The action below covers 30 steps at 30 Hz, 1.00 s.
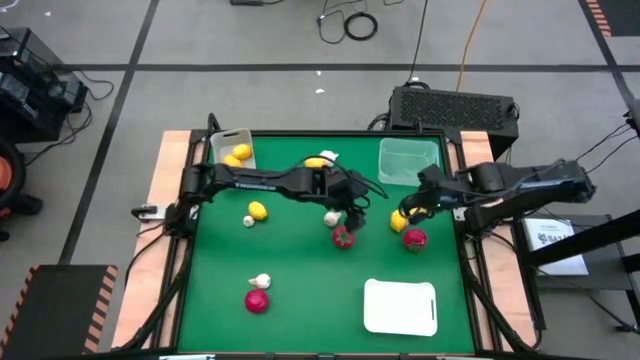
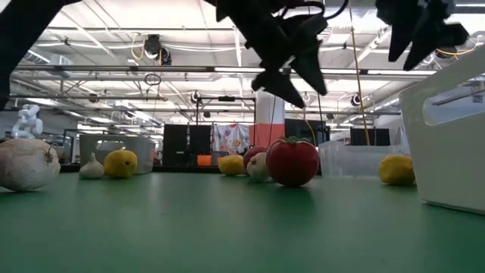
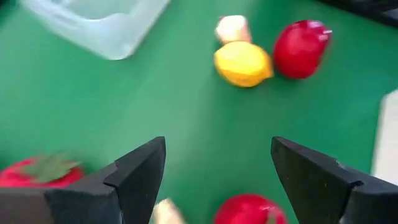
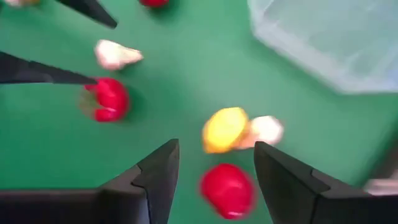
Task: Sort produce into baskets
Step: Put the yellow lemon in the gray bin
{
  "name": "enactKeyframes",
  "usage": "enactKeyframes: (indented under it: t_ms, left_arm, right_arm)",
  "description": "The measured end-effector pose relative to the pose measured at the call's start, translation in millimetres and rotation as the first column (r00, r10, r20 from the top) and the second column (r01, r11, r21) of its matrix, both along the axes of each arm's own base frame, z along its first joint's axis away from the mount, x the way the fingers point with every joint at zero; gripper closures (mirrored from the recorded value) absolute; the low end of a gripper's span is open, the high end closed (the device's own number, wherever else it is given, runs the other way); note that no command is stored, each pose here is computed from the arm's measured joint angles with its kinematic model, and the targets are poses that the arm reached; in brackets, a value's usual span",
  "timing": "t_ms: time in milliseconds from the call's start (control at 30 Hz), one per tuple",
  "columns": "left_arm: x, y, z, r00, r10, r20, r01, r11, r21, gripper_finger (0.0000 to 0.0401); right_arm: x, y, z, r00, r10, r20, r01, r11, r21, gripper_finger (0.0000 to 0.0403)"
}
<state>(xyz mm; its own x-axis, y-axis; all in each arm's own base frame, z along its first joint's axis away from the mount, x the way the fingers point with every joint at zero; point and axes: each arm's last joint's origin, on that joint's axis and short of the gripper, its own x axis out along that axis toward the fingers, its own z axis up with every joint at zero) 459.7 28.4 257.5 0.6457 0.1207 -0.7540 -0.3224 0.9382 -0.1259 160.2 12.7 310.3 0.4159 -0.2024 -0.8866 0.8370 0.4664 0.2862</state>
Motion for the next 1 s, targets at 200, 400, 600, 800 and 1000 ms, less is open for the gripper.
enactKeyframes:
  t_ms: [200,400,600,800,1000]
  left_arm:
    - [-31.9,18.4,33.9,0.998,0.028,-0.049,-0.025,0.997,0.069,0.0102]
    - [-71.7,29.1,56.6,0.999,0.002,-0.051,0.006,0.988,0.152,0.0102]
    - [-123.9,43.5,53.4,0.998,0.06,-0.008,-0.058,0.986,0.157,0.0102]
    - [-153.5,44.9,39.8,0.996,0.073,0.042,-0.078,0.986,0.148,0.0102]
    - [-157.2,44.2,30.8,0.997,0.049,0.054,-0.055,0.991,0.123,0.0102]
  right_arm:
    - [6.0,2.0,-48.2,0.996,-0.09,0.015,0.088,0.992,0.089,0.0204]
    - [20.6,3.6,-72.0,0.973,-0.227,-0.03,0.229,0.964,0.135,0.0204]
    - [40.8,4.2,-90.9,0.947,-0.31,-0.081,0.319,0.937,0.141,0.0204]
    - [52.9,4.8,-112.1,0.912,-0.372,-0.174,0.393,0.912,0.113,0.0204]
    - [62.3,4.2,-123.9,0.903,-0.385,-0.19,0.409,0.907,0.102,0.0204]
